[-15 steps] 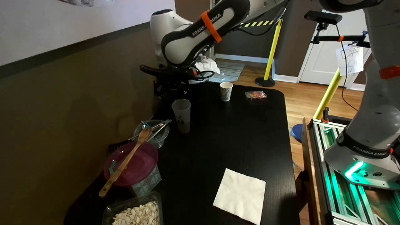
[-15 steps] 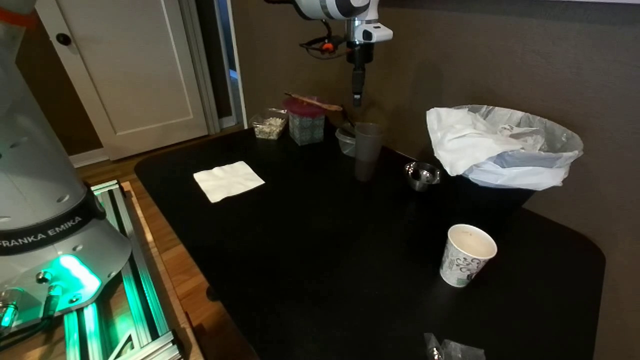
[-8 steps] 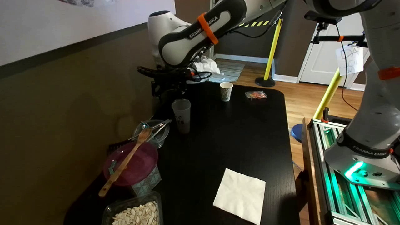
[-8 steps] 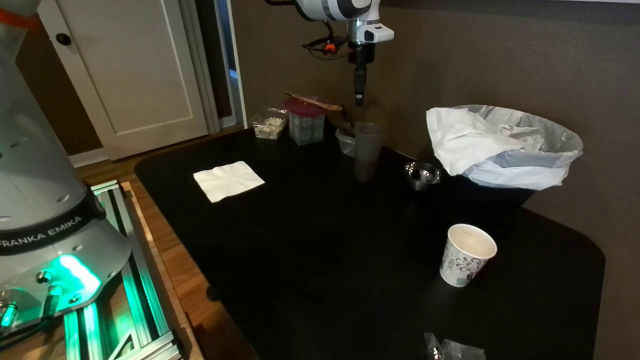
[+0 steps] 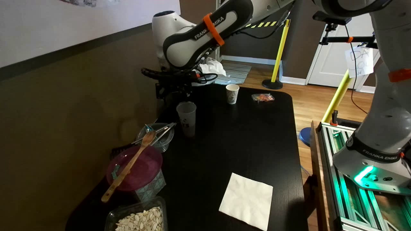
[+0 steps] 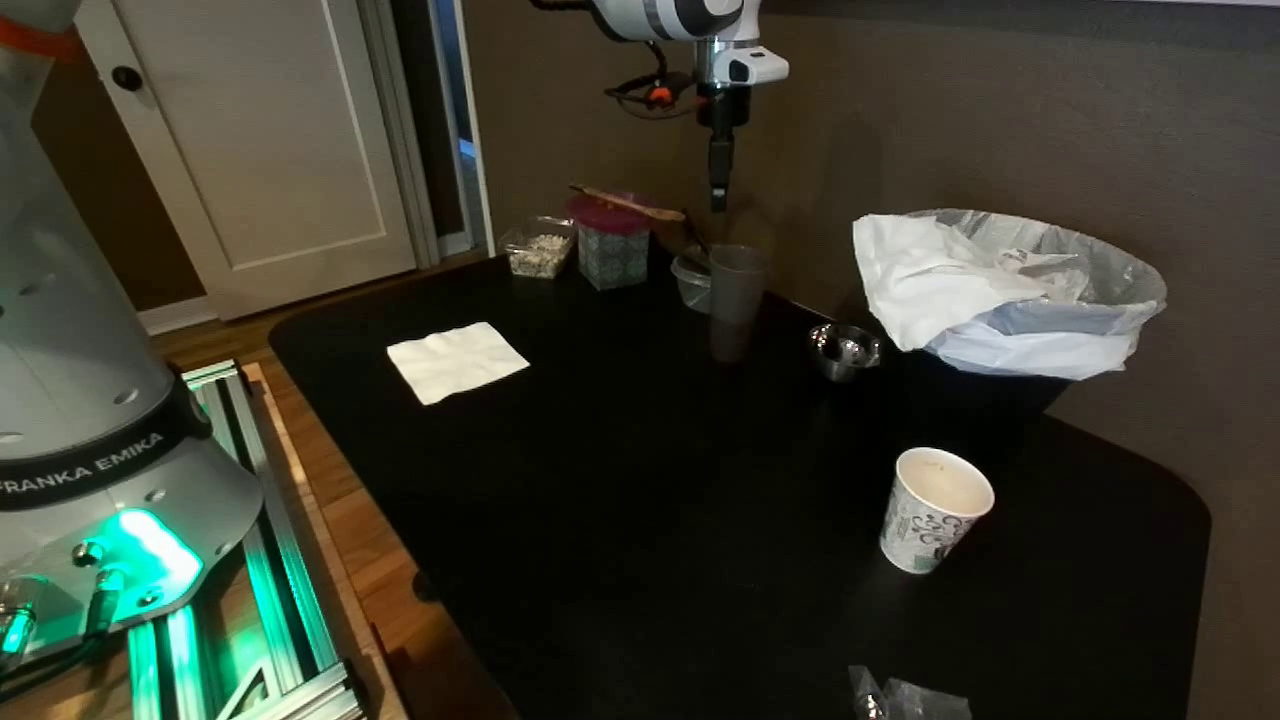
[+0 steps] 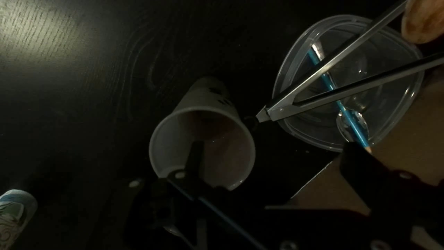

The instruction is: Move the brown to the left

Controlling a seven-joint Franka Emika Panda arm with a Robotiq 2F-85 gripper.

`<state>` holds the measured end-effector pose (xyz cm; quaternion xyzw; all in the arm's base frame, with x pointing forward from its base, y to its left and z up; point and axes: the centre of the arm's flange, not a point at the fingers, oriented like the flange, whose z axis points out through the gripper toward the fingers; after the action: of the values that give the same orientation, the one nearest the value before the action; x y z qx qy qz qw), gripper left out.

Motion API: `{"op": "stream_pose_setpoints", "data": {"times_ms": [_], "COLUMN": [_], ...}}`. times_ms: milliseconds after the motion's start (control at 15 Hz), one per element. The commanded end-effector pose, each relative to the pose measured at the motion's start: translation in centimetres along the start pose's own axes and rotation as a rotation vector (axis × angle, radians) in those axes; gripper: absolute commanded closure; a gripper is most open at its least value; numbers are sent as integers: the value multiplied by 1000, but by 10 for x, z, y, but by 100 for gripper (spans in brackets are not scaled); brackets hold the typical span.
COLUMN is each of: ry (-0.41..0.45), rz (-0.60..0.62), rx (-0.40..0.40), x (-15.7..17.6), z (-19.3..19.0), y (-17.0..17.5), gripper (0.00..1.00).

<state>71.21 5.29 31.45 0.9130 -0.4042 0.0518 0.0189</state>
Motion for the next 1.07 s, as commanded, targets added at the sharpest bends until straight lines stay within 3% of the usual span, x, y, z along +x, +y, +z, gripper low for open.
{"op": "stream_pose_setpoints", "data": {"times_ms": [0,533,667,800,867,1000], "ry": [25,7,0,-9,-16,-22], "rz": [-2,34,34,33,32,34], "rx": [-20,-83,-104,-119,-126,-137], "x": [11,40,39,39,39,39], "z": [5,42,52,61,64,69], "y": [-10,-22,-28,-32,-33,-35], "gripper": [0,0,24,42,49,53]}}
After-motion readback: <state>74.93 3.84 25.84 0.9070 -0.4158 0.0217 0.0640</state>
